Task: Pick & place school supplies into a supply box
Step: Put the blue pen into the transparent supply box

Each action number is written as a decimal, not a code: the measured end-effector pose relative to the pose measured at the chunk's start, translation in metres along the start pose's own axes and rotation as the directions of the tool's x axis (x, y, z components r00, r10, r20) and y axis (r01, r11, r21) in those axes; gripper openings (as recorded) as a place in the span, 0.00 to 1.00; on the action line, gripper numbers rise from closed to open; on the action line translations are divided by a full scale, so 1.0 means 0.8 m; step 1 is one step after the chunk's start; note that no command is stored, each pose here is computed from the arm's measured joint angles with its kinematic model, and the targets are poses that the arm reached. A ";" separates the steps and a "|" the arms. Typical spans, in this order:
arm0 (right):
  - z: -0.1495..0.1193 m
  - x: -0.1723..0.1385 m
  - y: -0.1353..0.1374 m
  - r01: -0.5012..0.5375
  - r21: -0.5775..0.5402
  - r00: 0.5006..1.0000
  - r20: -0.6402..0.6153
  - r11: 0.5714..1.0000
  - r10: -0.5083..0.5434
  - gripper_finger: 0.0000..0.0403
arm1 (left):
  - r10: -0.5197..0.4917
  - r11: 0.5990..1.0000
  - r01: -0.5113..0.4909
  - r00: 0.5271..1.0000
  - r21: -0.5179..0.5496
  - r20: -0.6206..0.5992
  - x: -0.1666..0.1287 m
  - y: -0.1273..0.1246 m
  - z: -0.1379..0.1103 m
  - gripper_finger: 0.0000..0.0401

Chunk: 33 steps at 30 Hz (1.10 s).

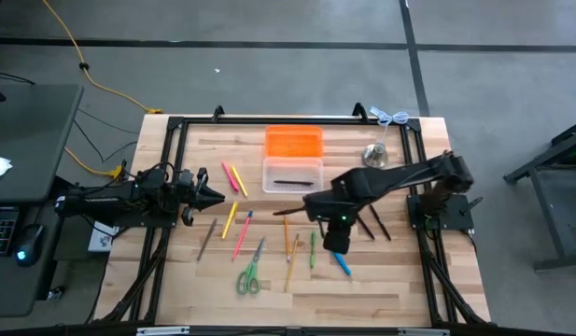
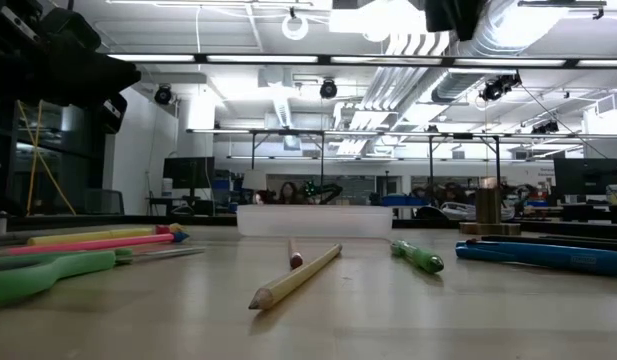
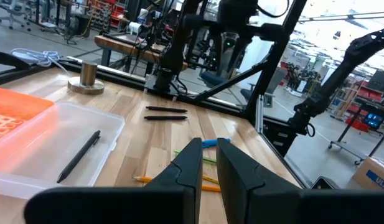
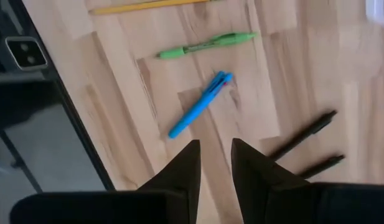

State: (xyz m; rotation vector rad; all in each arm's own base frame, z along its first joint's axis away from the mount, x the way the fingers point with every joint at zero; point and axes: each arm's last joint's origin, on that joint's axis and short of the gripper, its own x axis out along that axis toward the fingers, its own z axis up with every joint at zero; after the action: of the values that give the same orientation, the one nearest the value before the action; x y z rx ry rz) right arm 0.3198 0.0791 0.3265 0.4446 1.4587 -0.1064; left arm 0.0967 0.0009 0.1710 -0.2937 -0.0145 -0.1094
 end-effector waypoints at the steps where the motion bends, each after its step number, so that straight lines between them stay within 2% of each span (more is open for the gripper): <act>1: -0.005 0.003 -0.001 -0.012 0.026 1.000 0.015 1.000 0.011 0.17 | 0.000 1.000 0.000 1.000 0.000 0.000 0.000 0.000 0.000 0.19; 6: -0.035 0.021 -0.006 -0.058 0.117 0.997 0.060 0.992 0.051 0.17 | 0.000 1.000 0.000 1.000 -0.001 0.000 0.000 0.000 0.000 0.19; 14: -0.069 0.054 -0.006 -0.120 0.149 0.990 0.096 0.981 0.107 0.17 | 0.000 1.000 0.000 1.000 -0.026 0.000 0.000 0.000 0.000 0.19; 21: -0.078 0.069 -0.001 -0.129 0.133 0.988 0.096 0.983 0.117 0.17 | 0.000 1.000 0.000 1.000 -0.026 0.000 0.000 0.000 0.000 0.19; 33: -0.076 0.068 0.001 -0.157 0.129 0.984 0.103 0.979 0.144 0.17 | 0.000 1.000 0.000 1.000 -0.026 0.000 0.000 0.000 0.000 0.19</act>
State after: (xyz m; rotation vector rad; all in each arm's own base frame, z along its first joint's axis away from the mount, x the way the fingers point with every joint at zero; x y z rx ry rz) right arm 0.2701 0.1123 0.2709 0.6520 1.3258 -0.1051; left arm 0.0967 0.0009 0.1710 -0.3196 -0.0128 -0.1096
